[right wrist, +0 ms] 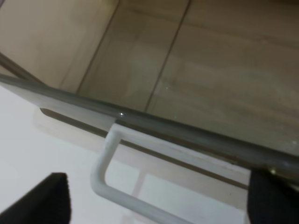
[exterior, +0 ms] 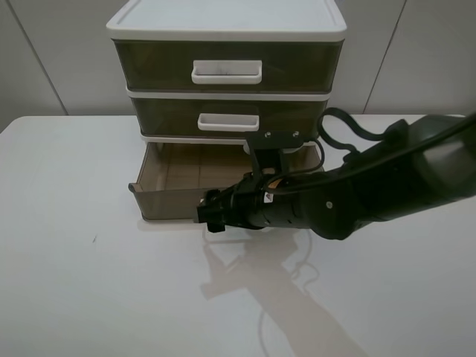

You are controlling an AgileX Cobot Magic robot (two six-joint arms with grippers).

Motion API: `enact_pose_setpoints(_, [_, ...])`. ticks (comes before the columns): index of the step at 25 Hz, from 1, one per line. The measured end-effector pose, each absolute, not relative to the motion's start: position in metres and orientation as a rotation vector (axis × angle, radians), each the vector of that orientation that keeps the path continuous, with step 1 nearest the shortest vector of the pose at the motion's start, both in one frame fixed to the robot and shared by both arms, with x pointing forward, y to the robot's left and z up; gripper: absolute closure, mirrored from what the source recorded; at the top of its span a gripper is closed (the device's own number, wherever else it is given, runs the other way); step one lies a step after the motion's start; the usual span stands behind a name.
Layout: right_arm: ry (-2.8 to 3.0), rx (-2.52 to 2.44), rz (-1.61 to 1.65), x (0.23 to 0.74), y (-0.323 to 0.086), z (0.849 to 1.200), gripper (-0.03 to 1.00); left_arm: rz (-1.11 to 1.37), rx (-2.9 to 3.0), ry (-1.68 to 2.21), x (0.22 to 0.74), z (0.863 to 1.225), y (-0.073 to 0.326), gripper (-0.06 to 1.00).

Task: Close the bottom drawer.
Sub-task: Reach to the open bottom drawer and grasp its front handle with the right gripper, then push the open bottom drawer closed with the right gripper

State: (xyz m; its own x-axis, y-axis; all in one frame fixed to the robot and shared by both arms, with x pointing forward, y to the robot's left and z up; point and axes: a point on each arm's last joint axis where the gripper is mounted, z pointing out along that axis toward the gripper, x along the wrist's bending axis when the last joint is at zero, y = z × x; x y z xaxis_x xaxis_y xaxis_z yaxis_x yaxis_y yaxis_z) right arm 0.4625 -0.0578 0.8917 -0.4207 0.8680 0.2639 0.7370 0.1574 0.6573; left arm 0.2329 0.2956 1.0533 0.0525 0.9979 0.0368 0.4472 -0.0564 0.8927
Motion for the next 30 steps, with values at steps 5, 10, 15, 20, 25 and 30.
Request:
enact_pose_setpoints(5, [2.244, 1.578, 1.12, 0.463, -0.058, 0.892, 0.73, 0.956, 1.601, 1.485, 0.233, 1.053, 0.296, 0.23])
enact_pose_setpoints(10, [2.217, 1.563, 1.155, 0.465, -0.057, 0.894, 0.89, 0.956, 1.601, 1.485, 0.233, 1.053, 0.296, 0.23])
enact_pose_setpoints(15, [2.18, 1.544, 1.195, 0.468, -0.056, 0.894, 0.91, 0.956, 1.601, 1.485, 0.233, 1.053, 0.296, 0.23])
enact_pose_setpoints(20, [2.171, 1.531, 1.194, 0.47, -0.055, 0.887, 0.91, 0.956, 1.601, 1.485, 0.233, 1.053, 0.296, 0.23])
enact_pose_setpoints(25, [2.162, 1.472, 1.205, 0.472, -0.054, 0.884, 0.91, 0.956, 1.601, 1.485, 0.233, 1.053, 0.296, 0.23])
enact_pose_setpoints(30, [2.115, 1.425, 1.239, 0.476, -0.054, 0.885, 0.91, 0.956, 1.601, 1.485, 0.233, 1.053, 0.296, 0.23])
